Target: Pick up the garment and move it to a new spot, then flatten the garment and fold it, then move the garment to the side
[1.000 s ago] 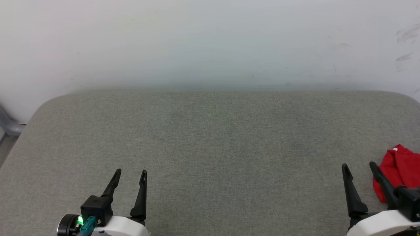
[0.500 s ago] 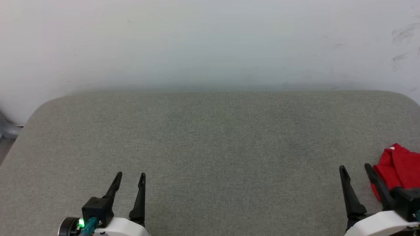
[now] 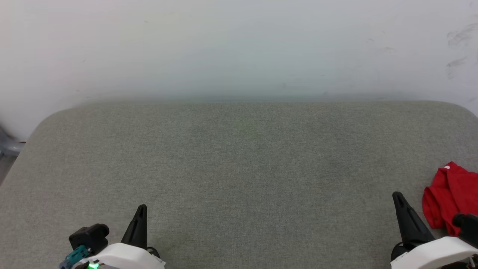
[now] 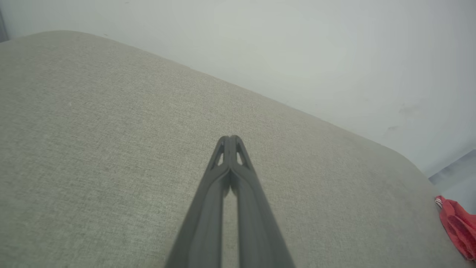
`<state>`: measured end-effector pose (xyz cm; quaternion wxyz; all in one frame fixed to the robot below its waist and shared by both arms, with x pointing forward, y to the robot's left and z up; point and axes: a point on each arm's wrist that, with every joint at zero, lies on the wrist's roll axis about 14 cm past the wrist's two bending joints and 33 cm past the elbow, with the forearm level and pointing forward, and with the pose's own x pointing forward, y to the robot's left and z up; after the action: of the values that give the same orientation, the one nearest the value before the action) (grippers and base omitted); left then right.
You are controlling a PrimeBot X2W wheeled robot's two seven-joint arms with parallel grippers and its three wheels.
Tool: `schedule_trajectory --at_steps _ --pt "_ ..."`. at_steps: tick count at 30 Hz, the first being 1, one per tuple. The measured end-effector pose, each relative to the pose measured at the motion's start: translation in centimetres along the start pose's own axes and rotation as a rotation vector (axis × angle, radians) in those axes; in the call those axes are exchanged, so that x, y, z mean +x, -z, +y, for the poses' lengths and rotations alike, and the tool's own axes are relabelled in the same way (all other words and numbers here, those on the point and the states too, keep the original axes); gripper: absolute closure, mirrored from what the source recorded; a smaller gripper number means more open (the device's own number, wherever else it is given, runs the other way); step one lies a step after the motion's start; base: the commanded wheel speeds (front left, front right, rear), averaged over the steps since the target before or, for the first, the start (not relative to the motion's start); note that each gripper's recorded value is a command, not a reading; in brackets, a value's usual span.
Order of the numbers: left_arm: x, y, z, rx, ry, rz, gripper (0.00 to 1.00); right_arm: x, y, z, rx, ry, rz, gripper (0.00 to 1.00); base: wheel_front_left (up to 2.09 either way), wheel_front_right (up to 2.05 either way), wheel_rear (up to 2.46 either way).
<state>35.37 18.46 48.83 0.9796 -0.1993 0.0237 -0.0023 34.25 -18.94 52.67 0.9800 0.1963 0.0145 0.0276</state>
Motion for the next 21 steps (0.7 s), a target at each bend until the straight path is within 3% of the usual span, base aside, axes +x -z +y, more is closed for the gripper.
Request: schedule_trajectory --at_steps 21 --pt "1.0 -0.3 0.8 -0.328 -0.041 0.02 1.0 1.2 0.5 -0.4 0.33 -0.003 -0.003 1.0 0.0 0.0 0.0"
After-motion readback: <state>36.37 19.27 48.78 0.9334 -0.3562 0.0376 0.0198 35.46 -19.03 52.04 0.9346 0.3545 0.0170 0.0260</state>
